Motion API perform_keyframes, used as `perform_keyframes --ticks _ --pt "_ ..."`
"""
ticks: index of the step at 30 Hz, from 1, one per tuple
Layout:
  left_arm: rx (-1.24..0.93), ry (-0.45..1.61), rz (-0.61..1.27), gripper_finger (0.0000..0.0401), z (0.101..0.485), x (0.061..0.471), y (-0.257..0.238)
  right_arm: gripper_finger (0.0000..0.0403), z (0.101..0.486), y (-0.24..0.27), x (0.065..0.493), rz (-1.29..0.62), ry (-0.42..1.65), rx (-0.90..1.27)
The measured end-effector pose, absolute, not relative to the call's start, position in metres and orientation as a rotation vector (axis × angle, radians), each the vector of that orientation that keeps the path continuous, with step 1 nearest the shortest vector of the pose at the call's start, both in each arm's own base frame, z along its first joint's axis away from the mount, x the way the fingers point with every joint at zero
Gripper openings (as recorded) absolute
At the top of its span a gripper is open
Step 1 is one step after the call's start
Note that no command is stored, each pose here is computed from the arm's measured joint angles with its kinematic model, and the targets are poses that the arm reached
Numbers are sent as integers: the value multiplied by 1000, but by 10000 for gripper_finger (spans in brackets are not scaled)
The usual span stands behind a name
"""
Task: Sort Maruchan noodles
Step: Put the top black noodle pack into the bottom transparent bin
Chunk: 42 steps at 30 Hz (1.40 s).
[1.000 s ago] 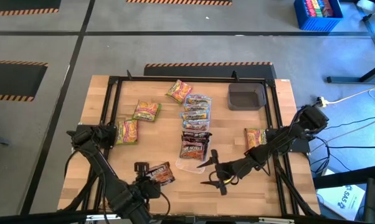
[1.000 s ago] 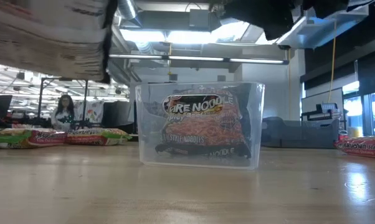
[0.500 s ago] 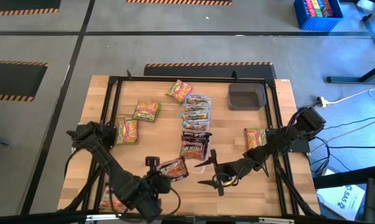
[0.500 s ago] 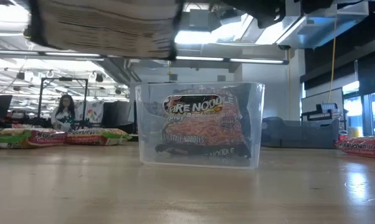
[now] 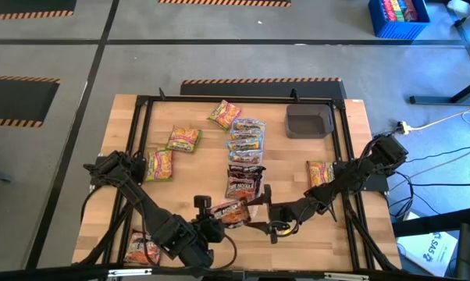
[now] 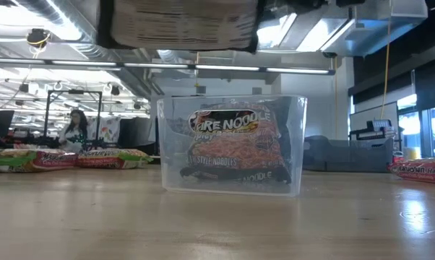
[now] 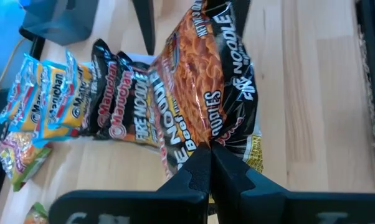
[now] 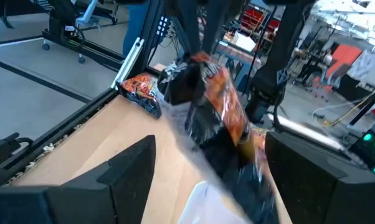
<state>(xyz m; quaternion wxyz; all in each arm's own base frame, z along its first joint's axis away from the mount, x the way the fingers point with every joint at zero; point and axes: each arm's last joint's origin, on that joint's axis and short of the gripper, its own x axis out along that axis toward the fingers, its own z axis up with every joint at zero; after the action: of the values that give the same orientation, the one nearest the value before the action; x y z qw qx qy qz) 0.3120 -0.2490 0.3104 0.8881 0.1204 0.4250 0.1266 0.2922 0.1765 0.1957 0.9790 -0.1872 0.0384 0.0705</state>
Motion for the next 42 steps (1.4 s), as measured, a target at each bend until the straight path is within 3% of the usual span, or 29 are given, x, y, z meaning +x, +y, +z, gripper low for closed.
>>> perform_keyframes --ticks 10,19,23,34,42 --pt "298 797 240 0 315 324 -248 272 199 173 301 128 128 -428" --pt "342 774 257 0 316 325 -248 129 198 174 300 135 135 -434" --pt "406 730 304 18 317 322 -249 88 198 174 300 128 136 -434" --pt "603 650 391 124 318 293 -266 84 208 173 290 -11 187 -444" --pt "590 615 528 148 309 267 -261 83 233 181 266 -57 173 -449"
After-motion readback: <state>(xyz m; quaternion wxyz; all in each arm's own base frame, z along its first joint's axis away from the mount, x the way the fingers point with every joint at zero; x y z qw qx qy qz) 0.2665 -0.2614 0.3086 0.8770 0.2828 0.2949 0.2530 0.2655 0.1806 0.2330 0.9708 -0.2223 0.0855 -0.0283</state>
